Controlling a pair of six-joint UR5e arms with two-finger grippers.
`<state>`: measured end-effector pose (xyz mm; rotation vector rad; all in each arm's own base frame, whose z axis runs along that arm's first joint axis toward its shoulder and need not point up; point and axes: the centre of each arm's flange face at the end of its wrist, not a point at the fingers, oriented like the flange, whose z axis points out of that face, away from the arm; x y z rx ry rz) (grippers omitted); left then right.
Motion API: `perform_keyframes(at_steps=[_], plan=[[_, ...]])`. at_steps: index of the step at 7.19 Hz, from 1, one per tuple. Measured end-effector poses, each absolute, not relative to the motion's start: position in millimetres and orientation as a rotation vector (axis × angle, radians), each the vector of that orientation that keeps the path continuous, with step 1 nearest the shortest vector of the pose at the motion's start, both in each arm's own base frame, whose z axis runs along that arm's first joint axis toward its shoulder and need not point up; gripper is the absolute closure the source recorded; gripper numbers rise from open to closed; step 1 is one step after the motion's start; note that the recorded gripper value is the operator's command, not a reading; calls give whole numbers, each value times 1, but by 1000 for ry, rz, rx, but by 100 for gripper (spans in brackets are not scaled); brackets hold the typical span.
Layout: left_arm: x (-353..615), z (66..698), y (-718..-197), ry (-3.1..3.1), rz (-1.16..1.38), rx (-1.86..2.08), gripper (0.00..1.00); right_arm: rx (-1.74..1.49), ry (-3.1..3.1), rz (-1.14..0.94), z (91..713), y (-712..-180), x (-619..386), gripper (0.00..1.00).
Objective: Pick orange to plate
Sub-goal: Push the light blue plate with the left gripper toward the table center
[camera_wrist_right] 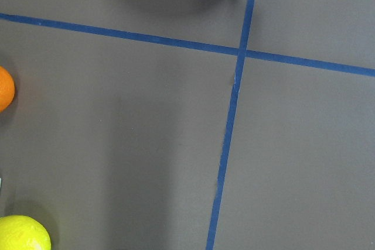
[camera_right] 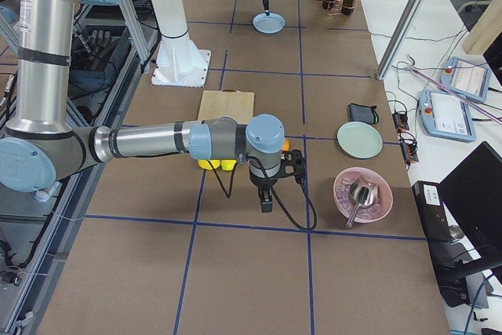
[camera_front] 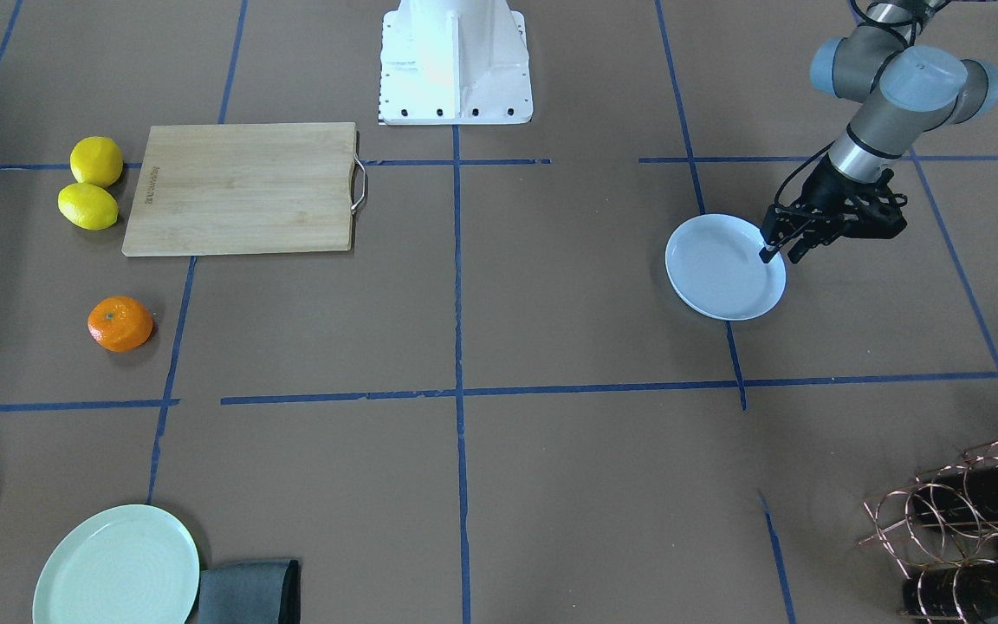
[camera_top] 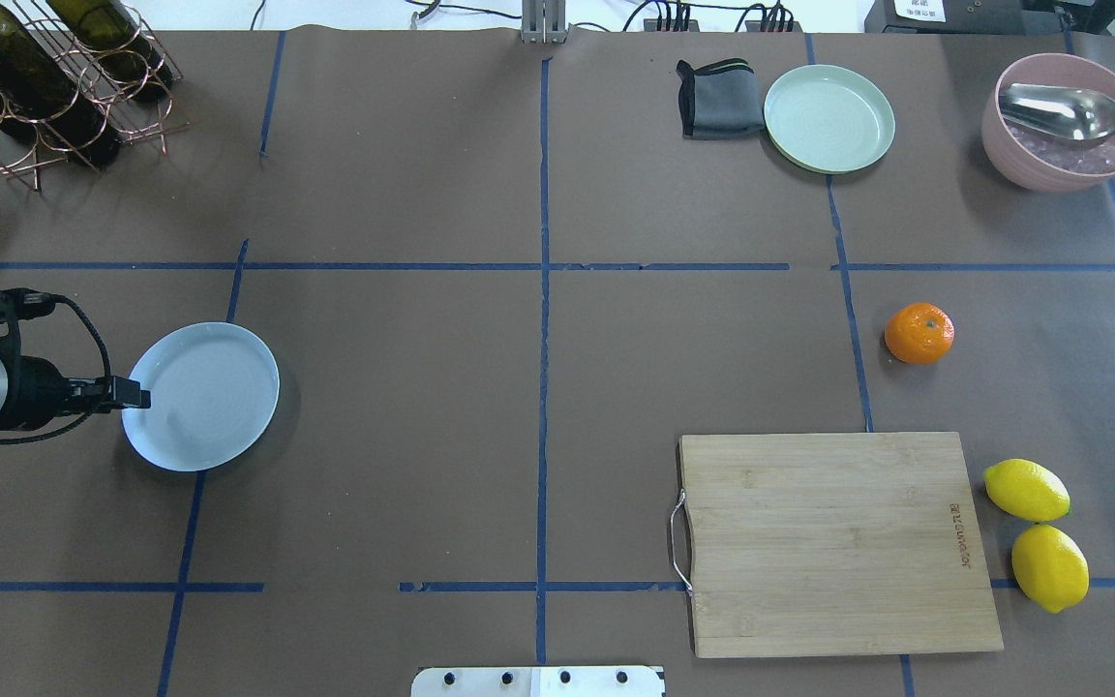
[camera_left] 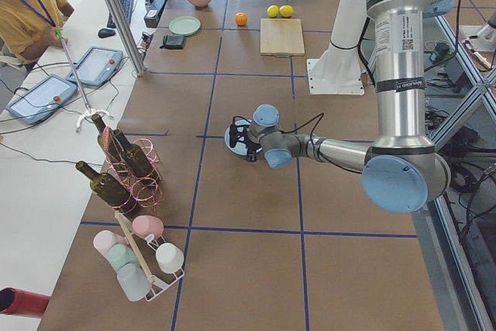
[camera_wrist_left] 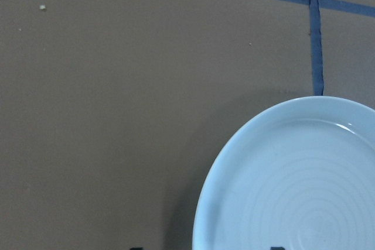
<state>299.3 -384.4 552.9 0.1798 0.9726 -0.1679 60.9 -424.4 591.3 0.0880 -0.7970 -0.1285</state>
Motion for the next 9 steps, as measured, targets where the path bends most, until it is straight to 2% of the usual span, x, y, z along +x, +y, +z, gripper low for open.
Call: perform_keyframes(at_steps=[1,2,5,7,9], plan=[[302,554,-386,972,-168,179,89,88,-797,-129,592,-424,61,0],[304,554,-387,972,-166,178,100,87,-797,-128,592,-424,61,0],[304,548,-388,981,-156,186,100,86,-796,-128,593,-424,61,0],[306,499,-391,1063,-130,239,100,86,-795,-128,593,-424,61,0],[335,430,-417,1157,-110,305,100,87,-794,-129,593,-424,61,0]])
